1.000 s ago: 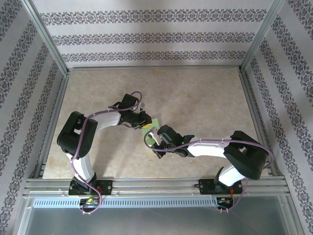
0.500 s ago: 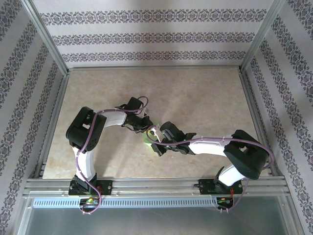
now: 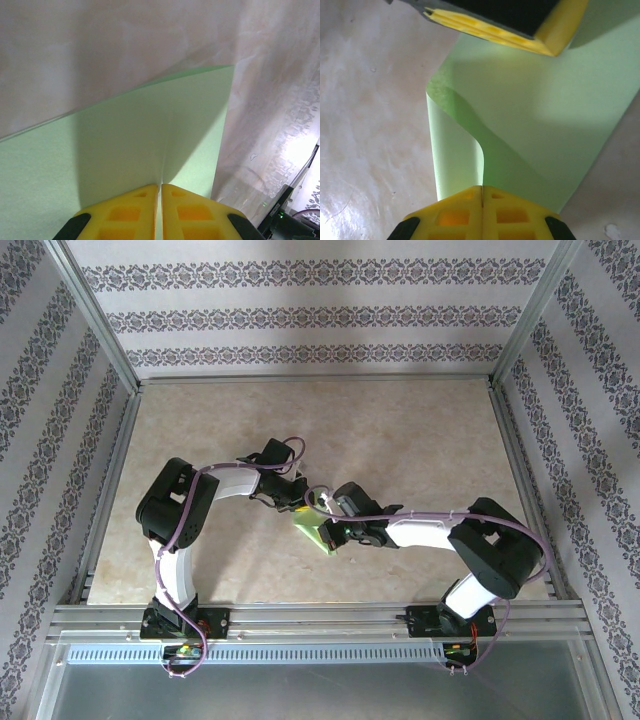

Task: Fold a paper plane with a square sheet of paper (fold left side to right side)
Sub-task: Third fold the triangle at the center of the table.

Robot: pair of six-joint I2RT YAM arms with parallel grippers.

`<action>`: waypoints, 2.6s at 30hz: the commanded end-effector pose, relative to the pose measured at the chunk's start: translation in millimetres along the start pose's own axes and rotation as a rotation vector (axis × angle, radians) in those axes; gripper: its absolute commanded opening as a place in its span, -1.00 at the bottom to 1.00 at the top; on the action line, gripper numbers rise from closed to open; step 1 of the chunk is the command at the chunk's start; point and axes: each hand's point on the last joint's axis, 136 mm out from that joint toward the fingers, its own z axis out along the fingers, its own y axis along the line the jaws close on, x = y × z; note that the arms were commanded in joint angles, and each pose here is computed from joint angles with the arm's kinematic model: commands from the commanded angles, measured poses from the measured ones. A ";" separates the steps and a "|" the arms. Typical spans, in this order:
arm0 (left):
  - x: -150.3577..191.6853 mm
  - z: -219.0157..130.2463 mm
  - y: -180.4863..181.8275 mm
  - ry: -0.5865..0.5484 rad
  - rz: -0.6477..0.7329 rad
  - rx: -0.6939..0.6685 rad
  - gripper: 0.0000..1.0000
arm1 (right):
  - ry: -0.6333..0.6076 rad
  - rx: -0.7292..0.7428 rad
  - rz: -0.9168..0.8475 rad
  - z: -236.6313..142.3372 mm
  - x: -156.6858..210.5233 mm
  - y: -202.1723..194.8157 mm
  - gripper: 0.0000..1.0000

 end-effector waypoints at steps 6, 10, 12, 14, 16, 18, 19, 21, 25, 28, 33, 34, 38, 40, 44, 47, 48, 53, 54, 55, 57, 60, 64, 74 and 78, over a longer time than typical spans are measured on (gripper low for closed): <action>14.4 12.2 19.2 0.051 -0.023 -0.078 -0.76 | -0.025 0.041 0.034 0.4 -14.8 -10.8 -1.00; 14.7 12.4 19.8 0.051 -0.023 -0.079 -0.76 | -0.024 0.045 0.036 0.6 -15.4 -12.8 -1.00; 15.2 12.7 20.0 0.051 -0.023 -0.079 -0.76 | -0.022 0.049 0.038 0.7 -14.6 -14.4 -1.00; 15.7 13.0 20.1 0.052 -0.024 -0.080 -0.76 | -0.023 0.050 0.038 0.8 -14.3 -14.7 -1.00; 15.5 13.0 20.1 0.051 -0.024 -0.079 -0.76 | -0.024 0.054 0.039 1.0 -14.5 -15.9 -1.00; 15.7 13.1 20.6 0.052 -0.024 -0.080 -0.76 | -0.021 0.053 0.041 1.7 -14.3 -16.2 -1.00; 15.7 13.0 20.5 0.052 -0.024 -0.080 -0.76 | -0.020 0.053 0.040 2.1 -13.8 -15.8 -1.00; 15.9 13.1 20.5 0.052 -0.024 -0.080 -0.76 | -0.019 0.056 0.041 2.5 -13.8 -16.6 -1.00; 15.2 13.0 20.2 0.050 -0.025 -0.079 -0.76 | -0.023 0.067 0.045 2.6 -14.5 -19.0 -1.00; 16.2 14.0 20.0 0.052 -0.024 -0.079 -0.76 | -0.027 0.068 0.046 2.6 -16.0 -19.1 -1.00; 15.5 13.9 19.7 0.051 -0.024 -0.078 -0.76 | -0.027 0.074 0.049 3.5 -17.0 -20.6 -1.00; 15.4 14.1 20.3 0.051 -0.025 -0.078 -0.76 | -0.026 0.074 0.049 3.8 -16.8 -20.8 -1.00; 16.5 14.8 19.8 0.054 -0.025 -0.077 -0.76 | -0.025 0.074 0.049 4.6 -17.2 -20.7 -1.00; 16.4 14.9 20.2 0.054 -0.026 -0.078 -0.76 | -0.023 0.076 0.049 5.0 -16.6 -21.4 -1.00; 16.3 14.8 20.3 0.054 -0.026 -0.078 -0.76 | -0.018 0.078 0.049 5.4 -14.9 -22.1 -1.00; 16.3 14.7 19.8 0.053 -0.025 -0.077 -0.76 | -0.019 0.084 0.049 4.6 -14.2 -23.3 -1.00; 16.7 15.1 20.1 0.054 -0.025 -0.078 -0.76 | -0.022 0.085 0.050 3.9 -14.6 -23.7 -1.00; 17.0 15.8 20.3 0.055 -0.025 -0.080 -0.76 | -0.032 0.091 0.045 -0.5 -15.7 -23.4 -1.00; 16.4 15.6 20.6 0.054 -0.027 -0.080 -0.76 | -0.032 0.091 0.044 -1.1 -15.6 -23.5 -1.00; 17.0 15.7 20.3 0.055 -0.026 -0.080 -0.76 | -0.033 0.093 0.044 -1.5 -15.7 -23.6 -1.00; 16.1 15.4 20.0 0.053 -0.026 -0.079 -0.77 | -0.032 0.090 0.044 -2.3 -15.8 -23.1 -1.00; 16.7 15.6 20.8 0.055 -0.028 -0.080 -0.77 | -0.035 0.085 0.042 -3.2 -16.4 -22.1 -1.00; 16.8 15.4 20.9 0.055 -0.027 -0.082 -0.76 | -0.035 0.077 0.039 -5.0 -16.4 -19.8 -1.00; 16.6 14.8 20.6 0.055 -0.023 -0.084 -0.76 | -0.028 0.093 0.041 -2.2 -15.8 -24.1 -1.00; 17.0 15.3 20.5 0.056 -0.023 -0.084 -0.76 | -0.025 0.092 0.039 -0.9 -15.9 -23.7 -1.00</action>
